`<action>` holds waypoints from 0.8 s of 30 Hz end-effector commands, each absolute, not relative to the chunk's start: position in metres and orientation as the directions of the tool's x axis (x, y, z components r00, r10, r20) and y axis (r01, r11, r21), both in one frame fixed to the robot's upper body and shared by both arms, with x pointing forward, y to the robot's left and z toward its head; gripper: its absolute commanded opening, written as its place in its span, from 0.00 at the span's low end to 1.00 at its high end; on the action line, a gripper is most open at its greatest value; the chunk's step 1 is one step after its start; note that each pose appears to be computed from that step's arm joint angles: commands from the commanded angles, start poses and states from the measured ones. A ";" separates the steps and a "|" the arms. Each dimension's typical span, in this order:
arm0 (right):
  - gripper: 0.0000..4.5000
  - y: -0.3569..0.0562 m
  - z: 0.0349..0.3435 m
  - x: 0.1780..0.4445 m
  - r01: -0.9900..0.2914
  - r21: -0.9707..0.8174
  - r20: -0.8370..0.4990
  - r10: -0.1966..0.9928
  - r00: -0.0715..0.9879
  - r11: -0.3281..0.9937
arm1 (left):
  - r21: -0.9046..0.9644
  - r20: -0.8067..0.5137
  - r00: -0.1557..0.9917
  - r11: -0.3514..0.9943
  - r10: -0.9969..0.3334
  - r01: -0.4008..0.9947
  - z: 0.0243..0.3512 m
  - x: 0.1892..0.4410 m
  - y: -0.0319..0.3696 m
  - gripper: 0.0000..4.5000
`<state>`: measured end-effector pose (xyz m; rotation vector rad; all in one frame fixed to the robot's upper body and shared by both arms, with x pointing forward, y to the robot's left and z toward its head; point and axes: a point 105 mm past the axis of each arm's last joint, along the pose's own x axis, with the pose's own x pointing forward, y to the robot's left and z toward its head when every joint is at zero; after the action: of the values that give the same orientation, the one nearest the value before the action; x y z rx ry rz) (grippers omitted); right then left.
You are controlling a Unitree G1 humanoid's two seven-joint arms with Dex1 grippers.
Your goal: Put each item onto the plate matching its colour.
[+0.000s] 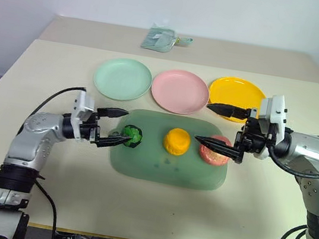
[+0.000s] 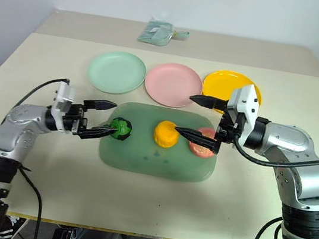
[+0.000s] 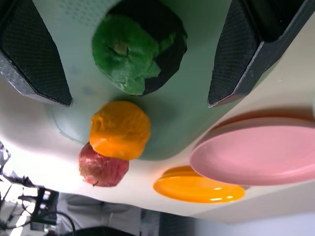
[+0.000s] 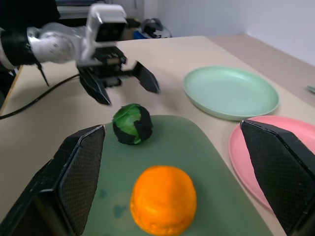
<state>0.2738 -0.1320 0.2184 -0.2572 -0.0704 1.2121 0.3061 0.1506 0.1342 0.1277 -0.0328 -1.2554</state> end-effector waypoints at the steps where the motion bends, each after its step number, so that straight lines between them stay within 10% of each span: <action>1: 0.99 -0.126 0.227 0.267 -0.912 -0.277 -0.070 0.940 0.334 0.303 | 0.177 -0.071 0.326 0.309 -0.943 0.934 0.129 0.315 0.148 1.00; 13: 0.99 -0.129 0.226 0.268 -0.900 -0.285 -0.062 0.930 0.361 0.331 | 0.169 -0.107 0.293 0.273 -0.950 0.947 0.108 0.320 0.139 1.00; 21: 1.00 -0.130 0.224 0.269 -0.897 -0.281 -0.055 0.927 0.370 0.341 | 0.176 -0.086 0.315 0.296 -0.945 0.939 0.112 0.322 0.142 0.34; 24: 1.00 -0.130 0.223 0.268 -0.898 -0.276 -0.049 0.928 0.370 0.343 | 0.182 -0.027 0.353 0.343 -0.935 0.922 0.127 0.325 0.152 0.34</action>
<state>0.2737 -0.1330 0.2129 -0.2601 -0.0665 1.1782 0.3217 0.1436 0.1072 0.1776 -0.0138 -1.2427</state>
